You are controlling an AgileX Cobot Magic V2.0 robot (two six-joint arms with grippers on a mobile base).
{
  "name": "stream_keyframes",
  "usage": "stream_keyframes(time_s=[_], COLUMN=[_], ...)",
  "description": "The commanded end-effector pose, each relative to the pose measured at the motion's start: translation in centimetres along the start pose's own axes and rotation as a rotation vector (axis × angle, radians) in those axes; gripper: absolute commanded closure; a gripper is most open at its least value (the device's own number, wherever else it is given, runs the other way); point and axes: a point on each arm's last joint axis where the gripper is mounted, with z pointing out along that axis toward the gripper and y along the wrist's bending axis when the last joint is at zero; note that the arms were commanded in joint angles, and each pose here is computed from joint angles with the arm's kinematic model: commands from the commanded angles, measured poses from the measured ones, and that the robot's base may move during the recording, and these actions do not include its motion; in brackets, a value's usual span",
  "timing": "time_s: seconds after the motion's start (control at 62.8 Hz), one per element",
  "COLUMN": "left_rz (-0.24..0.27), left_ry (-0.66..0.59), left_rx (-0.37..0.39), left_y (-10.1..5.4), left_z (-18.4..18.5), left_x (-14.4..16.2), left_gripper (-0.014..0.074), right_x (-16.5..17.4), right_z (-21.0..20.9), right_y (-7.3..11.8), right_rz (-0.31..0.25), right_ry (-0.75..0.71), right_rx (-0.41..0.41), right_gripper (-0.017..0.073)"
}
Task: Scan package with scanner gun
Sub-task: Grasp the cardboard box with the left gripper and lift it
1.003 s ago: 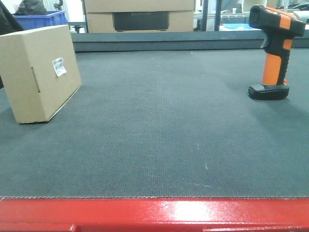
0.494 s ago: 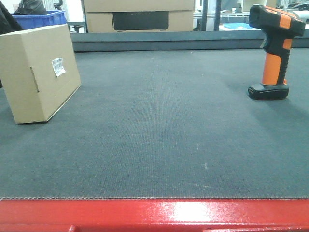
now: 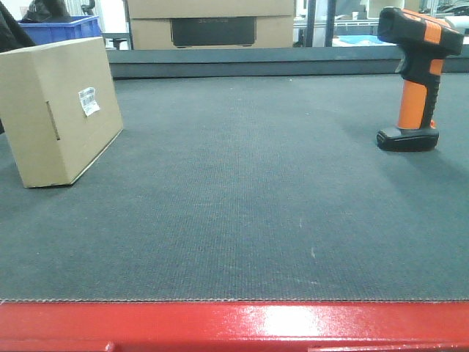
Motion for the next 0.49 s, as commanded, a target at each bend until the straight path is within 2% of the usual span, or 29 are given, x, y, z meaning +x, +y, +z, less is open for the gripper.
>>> stream_keyframes(time_s=[0.0,0.478], left_rz=[-0.006,0.001], left_ry=[-0.005,0.129], left_rx=[0.010,-0.017], left_y=[-0.3,-0.4], left_z=[0.7,6.2], left_x=[-0.2,1.2], left_gripper=[0.0006,0.0003], right_x=[-0.2,-0.2], right_z=[0.0,0.0], right_y=[0.0,0.0], right_rz=[-0.003,-0.003], right_ry=[-0.023,-0.023], right_rx=[0.006,0.006], right_gripper=[0.0721,0.0721])
